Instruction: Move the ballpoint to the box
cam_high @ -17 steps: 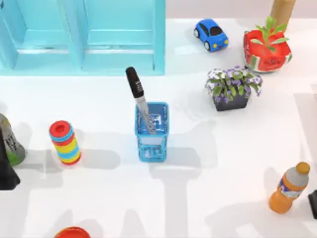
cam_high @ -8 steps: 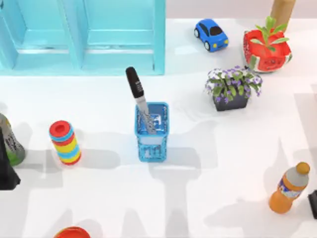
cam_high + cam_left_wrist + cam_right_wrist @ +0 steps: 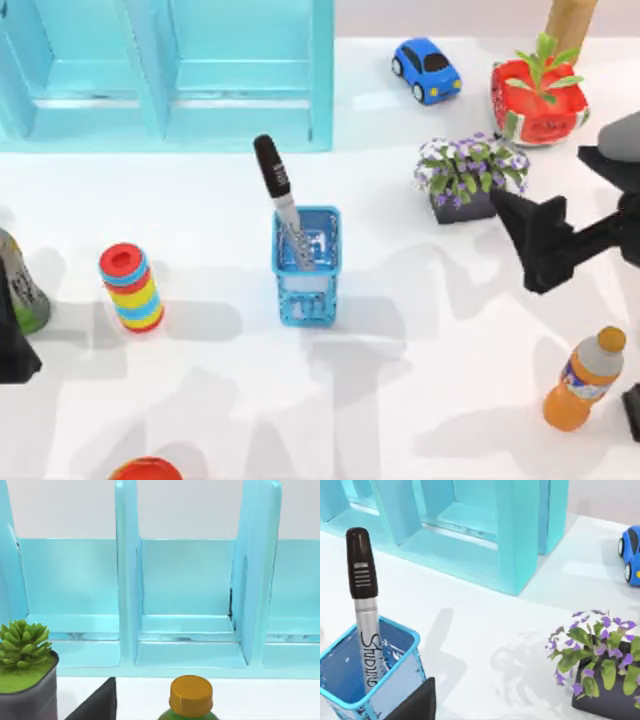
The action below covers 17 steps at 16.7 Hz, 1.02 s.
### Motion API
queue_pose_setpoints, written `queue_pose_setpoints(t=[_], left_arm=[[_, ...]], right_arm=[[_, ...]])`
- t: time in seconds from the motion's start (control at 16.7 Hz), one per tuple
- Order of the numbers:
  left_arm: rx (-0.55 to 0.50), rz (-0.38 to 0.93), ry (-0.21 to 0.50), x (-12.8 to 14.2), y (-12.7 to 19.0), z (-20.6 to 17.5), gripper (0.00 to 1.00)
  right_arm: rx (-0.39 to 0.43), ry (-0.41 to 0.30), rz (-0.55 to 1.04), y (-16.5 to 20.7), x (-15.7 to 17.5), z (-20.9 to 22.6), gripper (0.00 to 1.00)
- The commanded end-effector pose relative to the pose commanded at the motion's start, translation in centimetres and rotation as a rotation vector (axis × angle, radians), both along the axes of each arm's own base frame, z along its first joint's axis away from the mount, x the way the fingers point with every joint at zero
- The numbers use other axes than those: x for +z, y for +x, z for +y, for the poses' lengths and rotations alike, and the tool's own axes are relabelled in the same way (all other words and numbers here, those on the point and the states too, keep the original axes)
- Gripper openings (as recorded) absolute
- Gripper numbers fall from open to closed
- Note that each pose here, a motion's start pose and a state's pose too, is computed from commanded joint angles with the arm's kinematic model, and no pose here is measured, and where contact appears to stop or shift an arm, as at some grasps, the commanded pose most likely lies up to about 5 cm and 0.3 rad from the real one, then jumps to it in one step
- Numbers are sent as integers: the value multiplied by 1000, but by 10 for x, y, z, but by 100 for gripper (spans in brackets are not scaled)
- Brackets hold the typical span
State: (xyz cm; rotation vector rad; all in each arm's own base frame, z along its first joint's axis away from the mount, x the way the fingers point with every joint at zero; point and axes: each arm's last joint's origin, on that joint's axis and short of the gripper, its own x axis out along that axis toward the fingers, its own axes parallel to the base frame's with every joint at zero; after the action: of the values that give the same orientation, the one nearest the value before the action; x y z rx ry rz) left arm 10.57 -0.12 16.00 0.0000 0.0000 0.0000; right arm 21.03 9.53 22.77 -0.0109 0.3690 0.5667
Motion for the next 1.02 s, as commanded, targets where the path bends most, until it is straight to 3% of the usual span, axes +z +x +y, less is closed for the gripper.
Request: queue_pose_setpoints(t=[0.24,0.48,0.66,1.02], left_arm=[[0,0,0,0,0,0,100],[0,0,0,0,0,0,100],[0,0,0,0,0,0,100],[0,0,0,0,0,0,100]], right_arm=[[160,-38,143,41,-26,57,100],[271,-61,222,60,-52,101,100],[307,-64,237,63,-59,115,100],[304,-63,236,65,-60,116,100]])
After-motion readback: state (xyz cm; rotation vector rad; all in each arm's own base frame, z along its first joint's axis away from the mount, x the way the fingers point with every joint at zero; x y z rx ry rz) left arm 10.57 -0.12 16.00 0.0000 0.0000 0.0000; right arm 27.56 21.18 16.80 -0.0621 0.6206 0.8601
